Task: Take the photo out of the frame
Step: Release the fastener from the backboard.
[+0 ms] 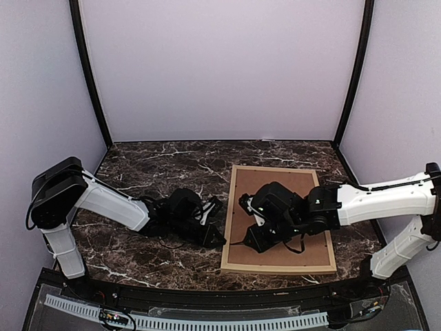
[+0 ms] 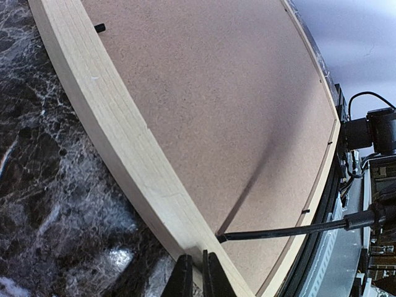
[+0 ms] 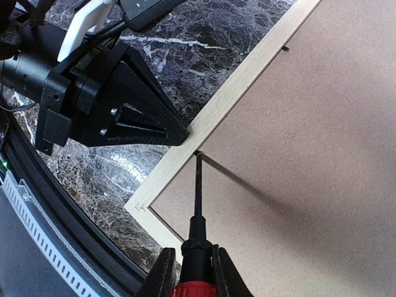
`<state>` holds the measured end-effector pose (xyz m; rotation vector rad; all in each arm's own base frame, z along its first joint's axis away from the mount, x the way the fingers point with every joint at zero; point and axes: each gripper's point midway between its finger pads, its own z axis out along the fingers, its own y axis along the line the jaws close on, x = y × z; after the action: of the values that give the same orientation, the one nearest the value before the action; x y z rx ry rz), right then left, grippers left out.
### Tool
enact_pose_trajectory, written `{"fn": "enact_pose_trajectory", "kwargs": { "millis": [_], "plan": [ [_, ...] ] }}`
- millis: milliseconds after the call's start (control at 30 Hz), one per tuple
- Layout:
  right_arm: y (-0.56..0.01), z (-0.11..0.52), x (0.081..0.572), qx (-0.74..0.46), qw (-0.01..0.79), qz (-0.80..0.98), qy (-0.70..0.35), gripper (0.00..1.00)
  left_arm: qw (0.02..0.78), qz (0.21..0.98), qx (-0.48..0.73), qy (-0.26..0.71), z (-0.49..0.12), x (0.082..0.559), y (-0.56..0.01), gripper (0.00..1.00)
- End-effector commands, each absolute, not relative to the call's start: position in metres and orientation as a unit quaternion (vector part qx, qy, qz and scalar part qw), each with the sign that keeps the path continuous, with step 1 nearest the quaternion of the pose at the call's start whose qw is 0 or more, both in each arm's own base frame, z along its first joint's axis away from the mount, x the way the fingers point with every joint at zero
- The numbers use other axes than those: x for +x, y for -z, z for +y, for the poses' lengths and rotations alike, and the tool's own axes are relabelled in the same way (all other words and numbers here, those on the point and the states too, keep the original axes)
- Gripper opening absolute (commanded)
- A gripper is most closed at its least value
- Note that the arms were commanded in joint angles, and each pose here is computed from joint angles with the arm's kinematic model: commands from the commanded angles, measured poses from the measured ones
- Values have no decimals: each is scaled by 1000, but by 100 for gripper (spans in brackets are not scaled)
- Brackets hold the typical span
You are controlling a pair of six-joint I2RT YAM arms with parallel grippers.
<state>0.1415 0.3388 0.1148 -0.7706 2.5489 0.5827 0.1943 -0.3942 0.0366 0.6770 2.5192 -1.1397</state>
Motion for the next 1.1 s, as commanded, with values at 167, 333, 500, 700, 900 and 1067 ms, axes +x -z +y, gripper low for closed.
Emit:
{"fn": "enact_pose_trajectory", "kwargs": {
  "millis": [167, 333, 500, 700, 900, 1067],
  "plan": [
    [-217, 430, 138, -308, 317, 809, -388, 0, 95, 886, 267, 367, -394, 163, 2, 8],
    [-229, 438, 132, -322, 328, 793, -400, 0, 95, 886, 267, 367, -394, 162, 3, 8],
    [-237, 446, 126, -333, 337, 781, -406, 0, 94, 887, 267, 364, -394, 162, 5, 7],
    [-250, 448, 119, -340, 350, 764, -422, 0, 93, 889, 266, 361, -392, 162, 7, 7],
    [-259, 446, 113, -350, 360, 749, -433, 0, 93, 890, 264, 359, -392, 163, 8, 7],
    [-273, 450, 107, -357, 372, 730, -448, 0, 92, 891, 262, 358, -393, 163, 8, 7]
  ]
}}
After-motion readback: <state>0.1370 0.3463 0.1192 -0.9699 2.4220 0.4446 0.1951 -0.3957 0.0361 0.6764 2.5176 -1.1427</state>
